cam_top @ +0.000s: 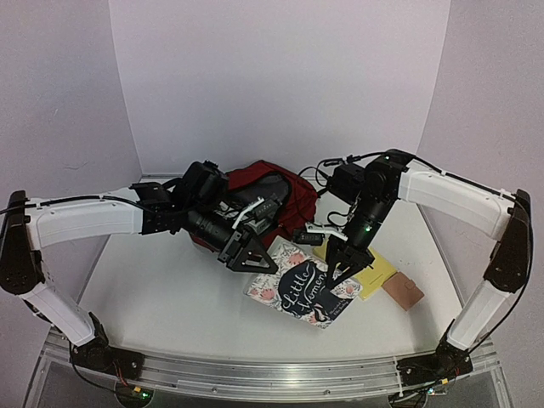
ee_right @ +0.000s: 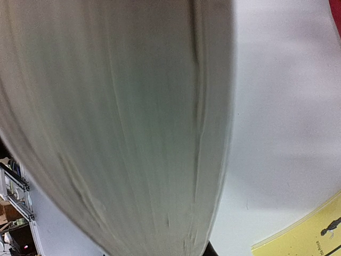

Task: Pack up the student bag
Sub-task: Pick up the book from the center of the board.

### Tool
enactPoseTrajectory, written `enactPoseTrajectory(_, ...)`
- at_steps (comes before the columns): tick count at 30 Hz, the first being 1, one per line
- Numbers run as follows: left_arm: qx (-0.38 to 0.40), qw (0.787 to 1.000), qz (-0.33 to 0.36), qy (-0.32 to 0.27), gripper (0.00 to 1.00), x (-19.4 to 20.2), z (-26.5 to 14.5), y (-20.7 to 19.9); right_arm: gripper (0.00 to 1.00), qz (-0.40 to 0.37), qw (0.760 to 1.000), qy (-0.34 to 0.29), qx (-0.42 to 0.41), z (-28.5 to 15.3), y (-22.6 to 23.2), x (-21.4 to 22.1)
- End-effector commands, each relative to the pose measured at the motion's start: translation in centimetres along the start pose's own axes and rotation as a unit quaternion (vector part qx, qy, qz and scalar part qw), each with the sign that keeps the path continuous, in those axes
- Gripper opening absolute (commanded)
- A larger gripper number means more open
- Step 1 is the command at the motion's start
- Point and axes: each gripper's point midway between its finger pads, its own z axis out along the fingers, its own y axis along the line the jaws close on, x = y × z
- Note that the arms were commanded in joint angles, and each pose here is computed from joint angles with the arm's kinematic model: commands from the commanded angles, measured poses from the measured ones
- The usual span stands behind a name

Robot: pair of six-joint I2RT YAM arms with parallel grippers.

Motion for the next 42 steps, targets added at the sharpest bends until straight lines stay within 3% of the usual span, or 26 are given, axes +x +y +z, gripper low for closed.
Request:
enactPoseTrajectory(1,0.029,0.999,0.032,-0.023,0.65,-1.0,0.0,-1.7,0.0,-0.02,0.999,-0.024,-0.013,-0.9,0.8,-1.5)
enactPoseTrajectory(22,0.038,0.999,0.037,0.001,0.44,0.2,1.5,-1.7,0.0,-0.02,0.999,-0.031,-0.023,-1.0,1.0,-2.1)
enactPoseTrajectory(26,0.035,0.998,0.042,-0.002,0.34,0.2,1.4,-1.8,0.02,-0.018,0.999,-0.03,-0.023,-1.0,1.0,-2.1)
enactPoseTrajectory(32,0.001,0.999,0.038,-0.022,0.01,-0.3,0.8,-1.1,0.27,-0.014,0.999,-0.04,-0.015,-1.7,0.9,-2.9)
enactPoseTrajectory(37,-0.051,0.992,0.011,-0.118,0.0,-3.3,-3.1,0.1,0.59,0.023,0.997,-0.075,0.02,-4.5,-1.3,-4.8)
enactPoseTrajectory(42,-0.09,0.96,-0.058,-0.259,0.0,-6.9,-7.9,2.2,0.81,0.081,0.982,-0.167,0.045,-9.7,-5.4,-6.8)
